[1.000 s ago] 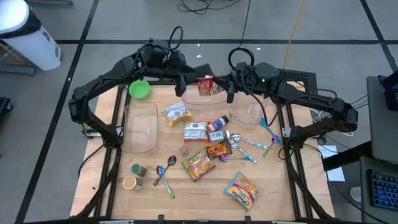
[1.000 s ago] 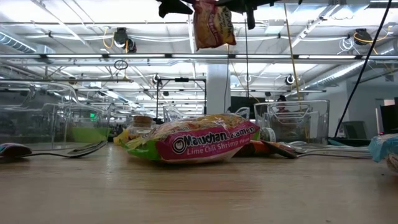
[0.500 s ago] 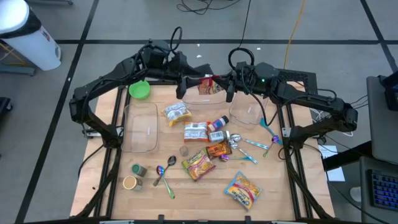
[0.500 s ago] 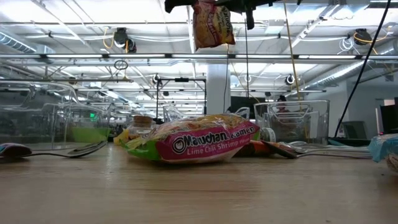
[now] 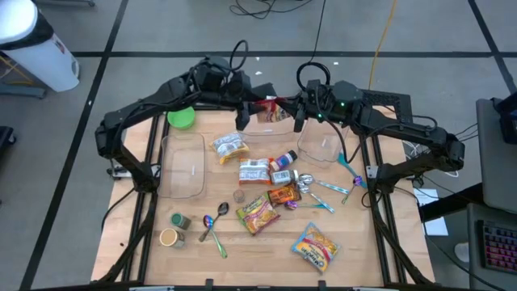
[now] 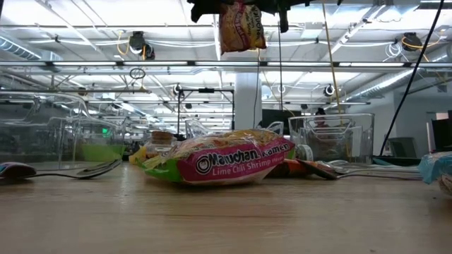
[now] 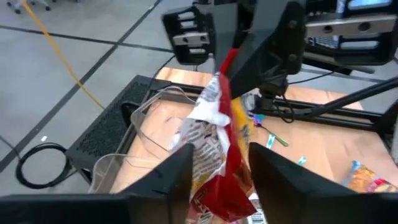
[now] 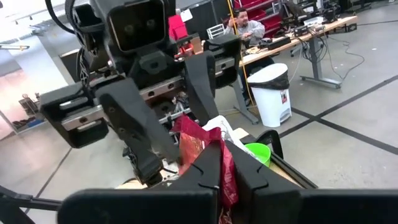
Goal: Pick & Place Food Item
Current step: Put the red noodle pack into the right transparent bin
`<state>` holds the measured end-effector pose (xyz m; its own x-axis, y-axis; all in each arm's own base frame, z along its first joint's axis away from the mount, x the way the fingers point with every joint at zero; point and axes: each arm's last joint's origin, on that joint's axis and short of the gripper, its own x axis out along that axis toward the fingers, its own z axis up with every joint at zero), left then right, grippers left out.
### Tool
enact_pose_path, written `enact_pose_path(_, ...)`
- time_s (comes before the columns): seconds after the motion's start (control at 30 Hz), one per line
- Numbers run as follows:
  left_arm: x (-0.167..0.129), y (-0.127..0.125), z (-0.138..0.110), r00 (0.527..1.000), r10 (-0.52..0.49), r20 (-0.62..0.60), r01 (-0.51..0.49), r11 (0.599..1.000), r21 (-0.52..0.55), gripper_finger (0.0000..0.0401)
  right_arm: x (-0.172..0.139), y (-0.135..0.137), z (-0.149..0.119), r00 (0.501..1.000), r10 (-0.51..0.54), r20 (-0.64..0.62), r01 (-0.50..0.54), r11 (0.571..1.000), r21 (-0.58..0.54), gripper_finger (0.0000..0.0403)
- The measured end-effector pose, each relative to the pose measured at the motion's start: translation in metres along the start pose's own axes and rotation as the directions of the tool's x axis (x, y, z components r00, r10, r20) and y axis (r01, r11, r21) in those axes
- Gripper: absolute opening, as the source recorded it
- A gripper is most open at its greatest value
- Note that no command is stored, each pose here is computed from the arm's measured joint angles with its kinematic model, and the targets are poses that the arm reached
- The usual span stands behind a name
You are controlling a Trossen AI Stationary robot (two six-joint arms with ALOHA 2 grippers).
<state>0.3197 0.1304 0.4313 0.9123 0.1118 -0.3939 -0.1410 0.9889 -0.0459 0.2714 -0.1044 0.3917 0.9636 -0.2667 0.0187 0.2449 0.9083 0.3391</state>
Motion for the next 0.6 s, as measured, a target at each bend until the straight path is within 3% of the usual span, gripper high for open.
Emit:
enact_pose_path(0.27, -0.0003, 0.0019, -0.0004, 1.0, 0.008, -0.002, -0.008, 1.0, 0.001, 0.0011, 0.0, 0.0, 0.0, 1.0, 0.0, 0.0, 0.0, 1.0, 0.0, 0.0)
enact_pose_path(0.47, -0.0005, 0.0018, -0.0005, 1.0, 0.005, -0.003, -0.005, 1.0, 0.019, 0.0005, 0.0, 0.0007, -0.0003, 1.0, 0.029, -0.011, -0.029, 0.999, -0.028, 0.0003)
enact_pose_path(0.6, -0.0005, 0.0015, -0.0014, 1.0, -0.004, -0.013, 0.004, 1.0, 0.021, 0.0004, -0.0006, 0.0004, 0.0002, 0.996, 0.079, -0.028, -0.08, 0.996, -0.028, 0.0029)
